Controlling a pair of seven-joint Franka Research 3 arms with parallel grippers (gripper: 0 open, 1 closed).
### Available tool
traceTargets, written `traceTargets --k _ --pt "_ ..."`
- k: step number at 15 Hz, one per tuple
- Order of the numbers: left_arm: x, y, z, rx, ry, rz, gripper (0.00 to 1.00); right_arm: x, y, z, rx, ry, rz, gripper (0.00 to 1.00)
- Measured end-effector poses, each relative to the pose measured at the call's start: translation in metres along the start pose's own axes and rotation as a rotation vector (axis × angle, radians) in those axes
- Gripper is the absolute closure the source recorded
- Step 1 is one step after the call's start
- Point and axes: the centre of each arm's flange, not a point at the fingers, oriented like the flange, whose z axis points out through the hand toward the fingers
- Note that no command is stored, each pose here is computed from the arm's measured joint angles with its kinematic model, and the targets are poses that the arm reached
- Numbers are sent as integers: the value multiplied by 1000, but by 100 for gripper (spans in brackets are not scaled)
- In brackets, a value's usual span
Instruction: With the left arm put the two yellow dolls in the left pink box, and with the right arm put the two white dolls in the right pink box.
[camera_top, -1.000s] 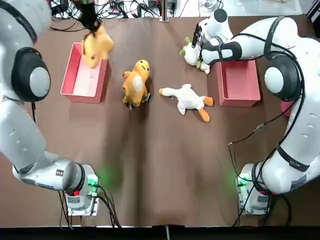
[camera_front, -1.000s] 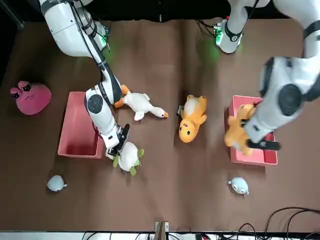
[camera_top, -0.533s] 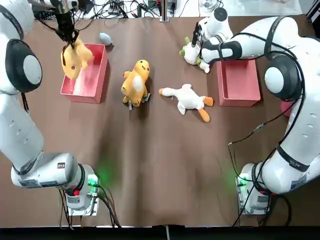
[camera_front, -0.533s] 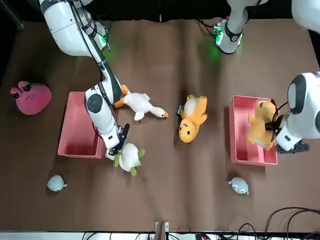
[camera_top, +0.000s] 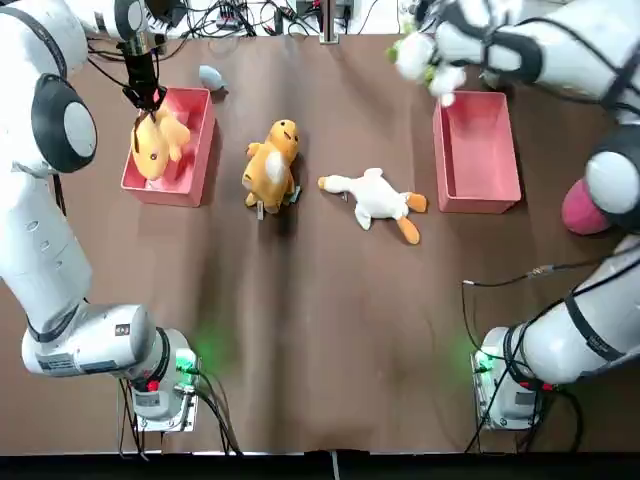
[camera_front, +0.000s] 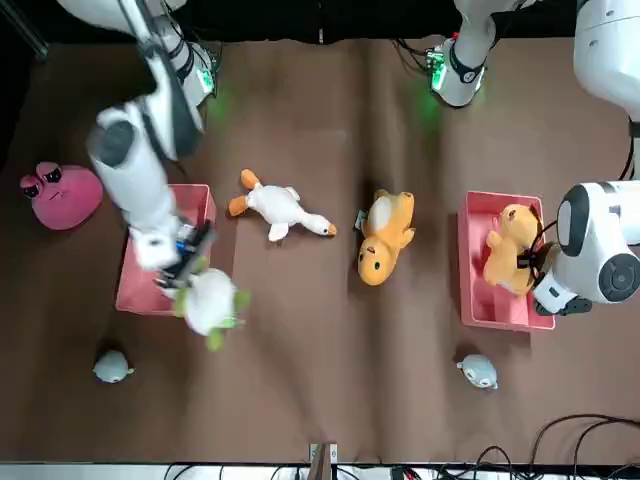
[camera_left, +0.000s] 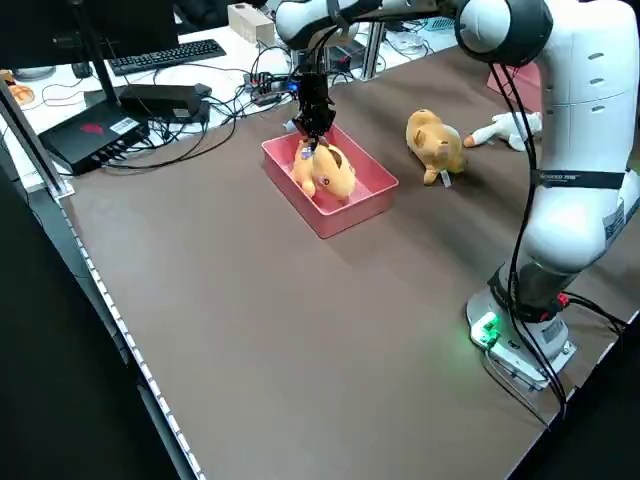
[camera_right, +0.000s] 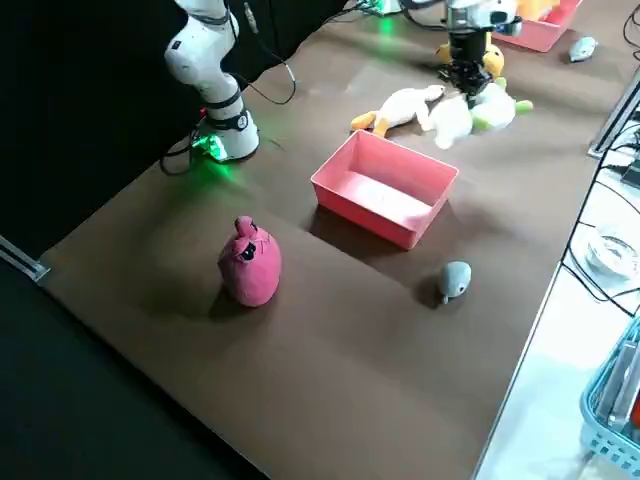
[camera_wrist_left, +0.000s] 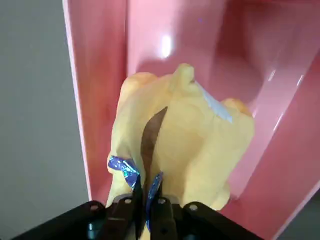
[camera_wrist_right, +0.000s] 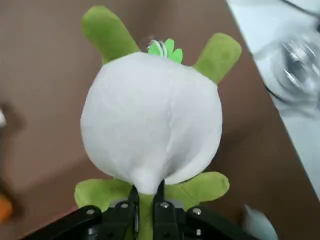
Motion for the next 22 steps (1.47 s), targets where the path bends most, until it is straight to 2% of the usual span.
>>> traceTargets --k 2,4,7,9,10,12,15,19,20,22 --pt "2 3 0 0 7 -1 89 -67 23 -22 -2 -33 6 87" --pt "3 8 -1 2 12 -2 75 -133 24 -13 70 -38 21 90" --pt "5 11 -8 1 35 -1 46 -210 6 21 181 -47 21 90" --pt "6 12 -17 -1 53 0 27 -235 -11 46 210 -63 24 91" --pt "3 16 -36 -6 88 15 11 -240 -36 69 213 -65 11 91" --pt "-6 36 -64 -20 135 56 10 -237 -56 84 201 -58 -11 91" --pt "-32 102 -101 -40 182 178 10 -231 -70 91 197 -53 -37 91" --pt "-63 200 -106 -101 169 309 11 -230 -76 93 206 -56 -45 90" --pt "-64 218 -101 -117 170 333 11 -230 -77 94 209 -58 -45 89" --pt "-58 251 -88 -144 204 370 11 -231 -79 97 216 -61 -47 74"
